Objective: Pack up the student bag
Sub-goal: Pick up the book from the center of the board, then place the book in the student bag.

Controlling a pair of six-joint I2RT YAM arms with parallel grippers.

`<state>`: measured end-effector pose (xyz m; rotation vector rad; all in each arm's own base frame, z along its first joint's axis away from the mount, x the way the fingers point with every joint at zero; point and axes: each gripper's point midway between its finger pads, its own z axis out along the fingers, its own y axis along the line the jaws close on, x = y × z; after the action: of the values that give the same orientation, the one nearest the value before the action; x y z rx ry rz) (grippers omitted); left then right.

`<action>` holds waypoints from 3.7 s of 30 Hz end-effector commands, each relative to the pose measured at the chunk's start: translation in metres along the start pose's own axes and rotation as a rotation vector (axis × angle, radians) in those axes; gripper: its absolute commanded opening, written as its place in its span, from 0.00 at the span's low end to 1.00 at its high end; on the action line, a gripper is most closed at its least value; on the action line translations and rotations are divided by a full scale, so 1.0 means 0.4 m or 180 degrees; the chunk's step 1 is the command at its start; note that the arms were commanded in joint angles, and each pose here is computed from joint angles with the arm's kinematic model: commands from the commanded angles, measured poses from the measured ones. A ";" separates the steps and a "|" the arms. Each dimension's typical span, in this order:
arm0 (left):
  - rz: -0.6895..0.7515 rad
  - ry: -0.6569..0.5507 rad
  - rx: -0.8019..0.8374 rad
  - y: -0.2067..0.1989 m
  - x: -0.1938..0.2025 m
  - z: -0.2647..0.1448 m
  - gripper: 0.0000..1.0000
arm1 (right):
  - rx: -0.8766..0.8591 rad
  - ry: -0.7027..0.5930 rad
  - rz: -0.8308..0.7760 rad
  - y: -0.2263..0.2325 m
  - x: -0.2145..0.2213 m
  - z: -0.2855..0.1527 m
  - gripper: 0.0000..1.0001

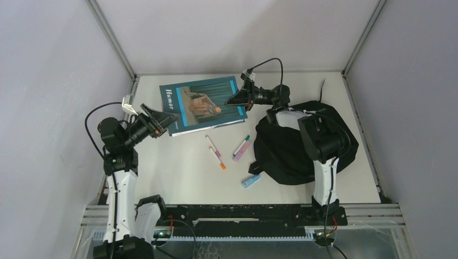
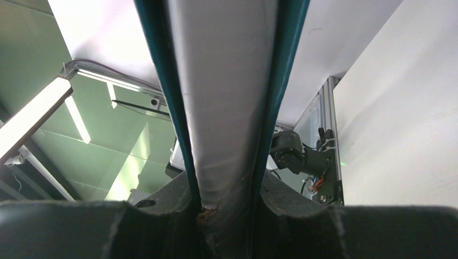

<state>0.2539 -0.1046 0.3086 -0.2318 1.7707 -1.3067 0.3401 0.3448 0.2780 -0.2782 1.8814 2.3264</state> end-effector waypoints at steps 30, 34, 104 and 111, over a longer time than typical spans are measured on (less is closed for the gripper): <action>0.0004 -0.0458 -0.0486 -0.004 -0.092 -0.010 0.00 | 0.3413 -0.1029 -0.0878 -0.074 0.046 -0.287 0.82; -0.0128 -0.0423 -0.0573 0.035 -0.073 -0.008 0.00 | 0.4040 -0.1130 -0.0953 -0.100 0.117 -0.402 0.83; -0.1469 0.0692 -0.0370 -0.017 0.406 0.452 0.00 | 0.4051 -0.2460 -0.1658 0.203 0.132 -0.541 0.00; -0.1541 0.0827 -0.0163 -0.099 0.464 0.553 0.00 | 0.3900 -0.2423 -0.1722 0.234 0.130 -0.519 0.00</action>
<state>0.2777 -0.3510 0.1719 -0.6116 2.2323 -1.5305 0.2757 0.1114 0.2633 0.2153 2.1517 0.4222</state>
